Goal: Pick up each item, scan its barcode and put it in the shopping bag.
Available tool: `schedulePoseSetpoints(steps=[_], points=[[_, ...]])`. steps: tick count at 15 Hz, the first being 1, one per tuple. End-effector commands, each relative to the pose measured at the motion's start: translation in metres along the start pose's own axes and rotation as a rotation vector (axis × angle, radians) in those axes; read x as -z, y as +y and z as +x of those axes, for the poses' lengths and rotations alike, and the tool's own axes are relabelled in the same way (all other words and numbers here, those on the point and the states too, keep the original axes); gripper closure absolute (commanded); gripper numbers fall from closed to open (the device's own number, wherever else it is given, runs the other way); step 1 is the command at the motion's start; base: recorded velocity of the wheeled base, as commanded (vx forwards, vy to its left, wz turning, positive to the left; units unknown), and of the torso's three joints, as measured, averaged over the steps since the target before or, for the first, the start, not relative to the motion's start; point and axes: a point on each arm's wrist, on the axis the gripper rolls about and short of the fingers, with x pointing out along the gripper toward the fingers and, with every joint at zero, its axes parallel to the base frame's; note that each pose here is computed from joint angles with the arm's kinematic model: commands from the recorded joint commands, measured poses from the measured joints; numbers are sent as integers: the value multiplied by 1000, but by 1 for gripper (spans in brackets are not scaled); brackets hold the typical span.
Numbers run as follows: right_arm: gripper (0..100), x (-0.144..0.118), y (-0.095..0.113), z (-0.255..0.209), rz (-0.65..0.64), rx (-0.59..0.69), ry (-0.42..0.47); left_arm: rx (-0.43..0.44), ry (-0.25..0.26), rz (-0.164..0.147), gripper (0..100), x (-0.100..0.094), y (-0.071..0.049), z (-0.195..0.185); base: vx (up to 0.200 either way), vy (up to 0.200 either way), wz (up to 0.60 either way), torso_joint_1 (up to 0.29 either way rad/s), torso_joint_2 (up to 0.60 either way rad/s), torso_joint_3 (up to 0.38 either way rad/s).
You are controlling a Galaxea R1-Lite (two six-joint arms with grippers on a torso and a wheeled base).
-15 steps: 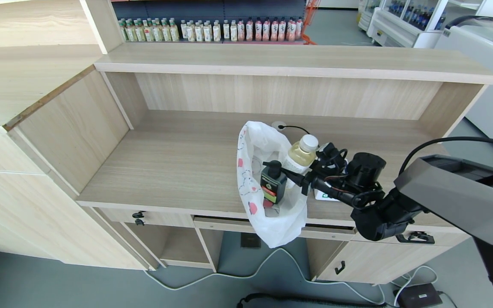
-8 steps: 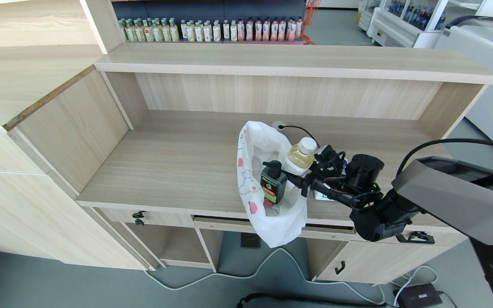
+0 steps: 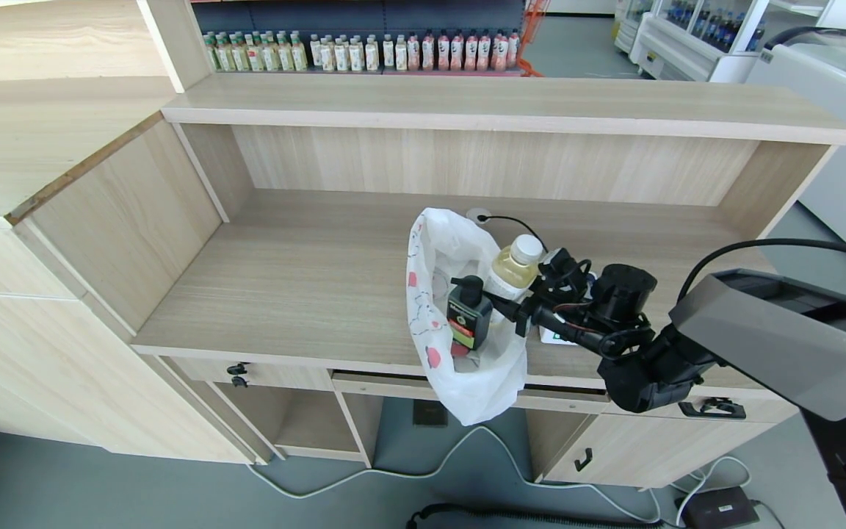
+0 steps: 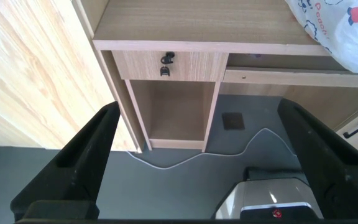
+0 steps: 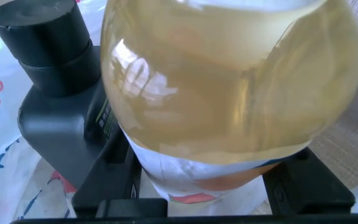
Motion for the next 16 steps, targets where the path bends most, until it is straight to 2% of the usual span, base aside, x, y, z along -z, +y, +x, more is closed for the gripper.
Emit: schedulePoseSetpoints(steps=[1,9,10,16], points=[[100,1,0,2,0,-3,-2,0,1,0,0,0,0,0,0,0,0,0,0,0],[100,10,2,2,4,-7,11,0,1,0,0,0,0,0,0,0,0,0,0,0],[0,10,2,2,5,-7,11,0,1,0,0,0,0,0,0,0,0,0,0,0],[0,0,-1,2,-3,-1,-9,0,1,0,0,0,0,0,0,0,0,0,0,0]])
